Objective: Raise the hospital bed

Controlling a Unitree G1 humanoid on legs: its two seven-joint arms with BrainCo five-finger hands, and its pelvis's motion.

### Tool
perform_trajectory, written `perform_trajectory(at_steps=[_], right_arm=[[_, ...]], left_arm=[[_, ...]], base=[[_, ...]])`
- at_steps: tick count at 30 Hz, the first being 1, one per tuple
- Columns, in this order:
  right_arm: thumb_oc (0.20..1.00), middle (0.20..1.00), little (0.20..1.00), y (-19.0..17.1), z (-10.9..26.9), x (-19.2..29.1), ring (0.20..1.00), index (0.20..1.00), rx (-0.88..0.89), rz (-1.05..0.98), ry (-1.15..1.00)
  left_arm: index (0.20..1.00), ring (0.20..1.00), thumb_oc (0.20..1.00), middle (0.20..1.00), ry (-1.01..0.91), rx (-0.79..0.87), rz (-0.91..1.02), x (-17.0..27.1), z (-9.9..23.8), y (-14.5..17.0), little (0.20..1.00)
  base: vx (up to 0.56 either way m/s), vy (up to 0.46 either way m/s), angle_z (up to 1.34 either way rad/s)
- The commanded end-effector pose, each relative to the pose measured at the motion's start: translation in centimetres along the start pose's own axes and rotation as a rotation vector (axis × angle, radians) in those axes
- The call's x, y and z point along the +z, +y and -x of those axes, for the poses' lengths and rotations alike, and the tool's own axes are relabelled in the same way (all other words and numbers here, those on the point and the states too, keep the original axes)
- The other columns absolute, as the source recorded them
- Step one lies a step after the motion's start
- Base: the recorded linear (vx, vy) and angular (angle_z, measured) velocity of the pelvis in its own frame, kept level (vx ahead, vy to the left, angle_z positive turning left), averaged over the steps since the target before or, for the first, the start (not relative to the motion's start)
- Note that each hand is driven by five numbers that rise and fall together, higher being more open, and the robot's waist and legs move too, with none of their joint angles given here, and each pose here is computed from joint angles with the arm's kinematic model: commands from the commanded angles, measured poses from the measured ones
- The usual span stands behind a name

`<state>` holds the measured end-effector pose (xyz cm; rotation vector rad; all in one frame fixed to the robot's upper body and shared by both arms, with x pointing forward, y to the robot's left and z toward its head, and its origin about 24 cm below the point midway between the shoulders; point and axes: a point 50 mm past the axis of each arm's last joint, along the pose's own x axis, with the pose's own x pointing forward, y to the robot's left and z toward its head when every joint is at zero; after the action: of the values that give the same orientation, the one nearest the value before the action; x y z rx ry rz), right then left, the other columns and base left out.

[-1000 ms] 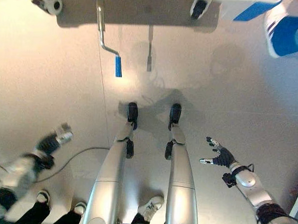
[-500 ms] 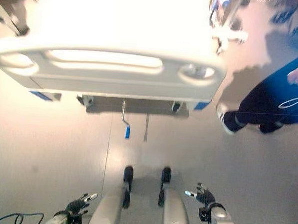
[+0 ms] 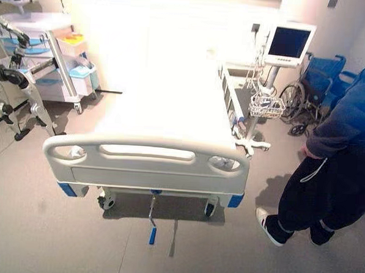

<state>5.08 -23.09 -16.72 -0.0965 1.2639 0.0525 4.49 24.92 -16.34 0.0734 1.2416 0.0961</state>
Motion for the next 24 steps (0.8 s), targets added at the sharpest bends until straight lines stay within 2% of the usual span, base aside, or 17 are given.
perform_trajectory(at_steps=[1,14,21,24], right_arm=[[1.000,1.000,1.000,-0.7,-0.3,1.8,1.000,1.000,-0.011,-0.025,-0.027],[1.000,1.000,1.000,-0.2,-0.2,1.3,1.000,1.000,-0.010,-0.004,-0.033],[1.000,1.000,1.000,-0.1,-0.3,1.7,1.000,1.000,-0.040,-0.037,-0.061],[1.000,1.000,1.000,-0.2,-0.3,1.7,1.000,1.000,-0.050,-0.046,-0.061]], left_arm=[[1.000,1.000,1.000,1.000,-0.035,-0.006,-0.031,1.6,-0.4,-0.4,1.000],[1.000,1.000,1.000,1.000,-0.092,0.034,0.063,1.8,-0.2,0.3,1.000],[1.000,1.000,1.000,1.000,-0.202,0.056,0.026,3.8,-0.3,0.3,1.000],[1.000,1.000,1.000,1.000,-0.188,0.053,0.004,3.6,-0.3,0.3,1.000]], base=[[0.00,0.000,0.00],[0.00,-0.003,0.01],[0.00,0.000,0.00],[0.00,0.000,0.00]])
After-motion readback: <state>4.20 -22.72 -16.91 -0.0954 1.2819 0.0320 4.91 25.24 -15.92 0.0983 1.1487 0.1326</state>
